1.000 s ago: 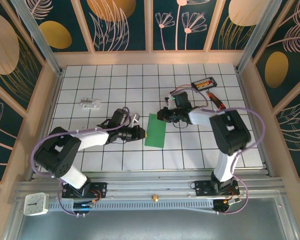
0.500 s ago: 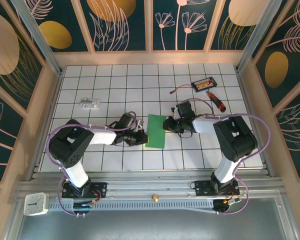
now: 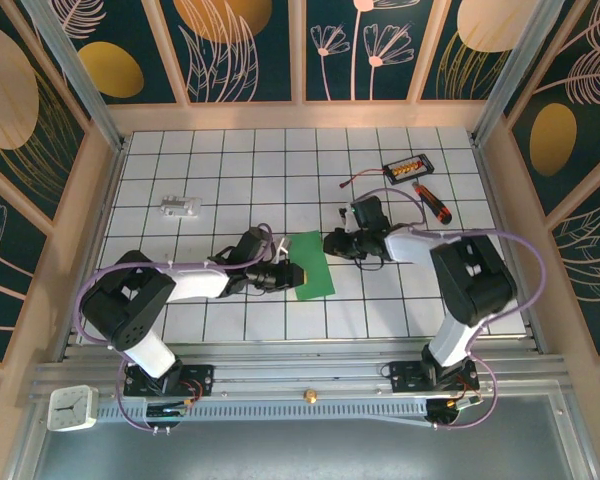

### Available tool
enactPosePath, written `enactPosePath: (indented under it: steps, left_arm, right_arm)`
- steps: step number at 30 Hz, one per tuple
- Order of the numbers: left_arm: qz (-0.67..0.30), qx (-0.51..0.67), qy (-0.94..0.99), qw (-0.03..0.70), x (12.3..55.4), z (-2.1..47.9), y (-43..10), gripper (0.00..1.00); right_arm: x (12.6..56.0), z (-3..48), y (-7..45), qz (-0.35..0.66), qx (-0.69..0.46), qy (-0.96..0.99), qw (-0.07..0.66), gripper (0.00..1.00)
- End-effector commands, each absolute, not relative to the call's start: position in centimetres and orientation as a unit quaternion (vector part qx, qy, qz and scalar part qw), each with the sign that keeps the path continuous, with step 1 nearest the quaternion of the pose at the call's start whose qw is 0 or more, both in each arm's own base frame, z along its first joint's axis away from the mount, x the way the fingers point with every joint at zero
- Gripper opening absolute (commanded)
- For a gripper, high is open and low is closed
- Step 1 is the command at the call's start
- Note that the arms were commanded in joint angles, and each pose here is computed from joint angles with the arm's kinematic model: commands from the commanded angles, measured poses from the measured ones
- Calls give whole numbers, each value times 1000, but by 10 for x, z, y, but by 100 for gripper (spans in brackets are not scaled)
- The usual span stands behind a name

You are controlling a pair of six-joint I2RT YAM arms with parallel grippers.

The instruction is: Fold a paper plane with a square sheet of paper (pick it up from the middle)

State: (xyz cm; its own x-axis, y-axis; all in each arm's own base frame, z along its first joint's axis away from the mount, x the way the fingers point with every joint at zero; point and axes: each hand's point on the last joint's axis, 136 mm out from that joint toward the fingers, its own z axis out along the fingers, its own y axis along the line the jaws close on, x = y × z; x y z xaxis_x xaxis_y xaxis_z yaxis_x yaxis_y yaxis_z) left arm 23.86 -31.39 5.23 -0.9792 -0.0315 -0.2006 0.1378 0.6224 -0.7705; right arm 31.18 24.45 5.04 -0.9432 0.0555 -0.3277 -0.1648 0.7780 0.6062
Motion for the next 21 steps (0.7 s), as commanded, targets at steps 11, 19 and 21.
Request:
enactPosePath:
  steps: [11,19,21]
  left_arm:
    - [-372,35,926,59,239,4,-306,0]
    - [-359,37,931,48,232,-9,-301,0]
    - [-358,38,932,47,232,-10,-300,0]
  right_arm:
    - [227,41,231,317,0,941,122,38]
    - [215,30,235,319,5,942,106,38]
    - [214,30,238,322,3,941,104,38]
